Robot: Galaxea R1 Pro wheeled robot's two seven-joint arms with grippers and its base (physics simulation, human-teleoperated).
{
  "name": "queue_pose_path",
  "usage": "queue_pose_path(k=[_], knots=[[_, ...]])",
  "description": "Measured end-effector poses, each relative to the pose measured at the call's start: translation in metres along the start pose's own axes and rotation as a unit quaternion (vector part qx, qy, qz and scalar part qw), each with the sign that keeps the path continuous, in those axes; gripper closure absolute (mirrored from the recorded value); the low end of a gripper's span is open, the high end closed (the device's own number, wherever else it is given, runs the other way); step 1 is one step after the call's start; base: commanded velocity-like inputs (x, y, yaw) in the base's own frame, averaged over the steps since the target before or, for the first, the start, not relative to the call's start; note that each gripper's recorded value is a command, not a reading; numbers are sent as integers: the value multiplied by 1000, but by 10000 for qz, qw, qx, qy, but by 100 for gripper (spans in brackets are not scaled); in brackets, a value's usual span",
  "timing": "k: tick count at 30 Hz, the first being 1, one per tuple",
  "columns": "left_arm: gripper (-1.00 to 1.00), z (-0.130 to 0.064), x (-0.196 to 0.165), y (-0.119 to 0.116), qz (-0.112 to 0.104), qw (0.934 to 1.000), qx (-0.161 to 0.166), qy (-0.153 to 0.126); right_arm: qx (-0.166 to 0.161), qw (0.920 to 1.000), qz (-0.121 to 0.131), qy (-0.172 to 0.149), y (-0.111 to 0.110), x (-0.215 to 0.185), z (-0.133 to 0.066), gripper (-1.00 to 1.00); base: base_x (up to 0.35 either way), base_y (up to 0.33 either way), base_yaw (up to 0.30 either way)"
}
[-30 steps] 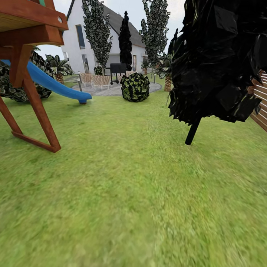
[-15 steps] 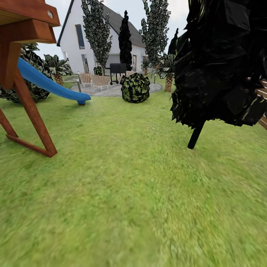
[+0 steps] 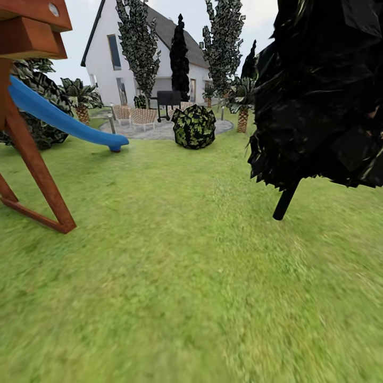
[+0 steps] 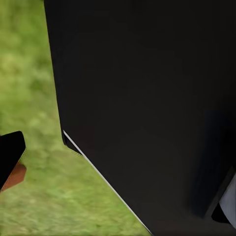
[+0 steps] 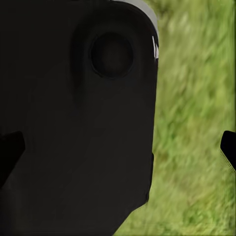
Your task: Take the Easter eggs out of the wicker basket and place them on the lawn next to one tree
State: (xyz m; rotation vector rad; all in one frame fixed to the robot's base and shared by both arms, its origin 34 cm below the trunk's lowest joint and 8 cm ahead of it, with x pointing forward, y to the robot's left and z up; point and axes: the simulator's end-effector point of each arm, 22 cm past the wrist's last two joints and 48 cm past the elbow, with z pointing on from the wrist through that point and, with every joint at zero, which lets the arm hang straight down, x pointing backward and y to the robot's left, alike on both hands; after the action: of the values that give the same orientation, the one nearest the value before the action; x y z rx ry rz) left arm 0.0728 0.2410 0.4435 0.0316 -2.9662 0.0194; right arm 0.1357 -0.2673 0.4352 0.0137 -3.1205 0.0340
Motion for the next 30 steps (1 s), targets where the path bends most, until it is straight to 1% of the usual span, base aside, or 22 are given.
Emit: queue_pose_path(k=[5, 13, 30], knots=[[-100, 0, 0, 0, 0, 10000, 6, 0, -2, 10000, -3, -22, -2, -2, 0, -100, 340, 0, 0], [-100, 0, 0, 0, 0, 10000, 7, 0, -43, 10000, 5, 7, 3, 0, 0, -100, 340, 0, 18], [-100, 0, 3, 0, -1, 10000, 1, 39, -7, 10000, -17, 35, 1, 3, 0, -100, 340, 0, 226]])
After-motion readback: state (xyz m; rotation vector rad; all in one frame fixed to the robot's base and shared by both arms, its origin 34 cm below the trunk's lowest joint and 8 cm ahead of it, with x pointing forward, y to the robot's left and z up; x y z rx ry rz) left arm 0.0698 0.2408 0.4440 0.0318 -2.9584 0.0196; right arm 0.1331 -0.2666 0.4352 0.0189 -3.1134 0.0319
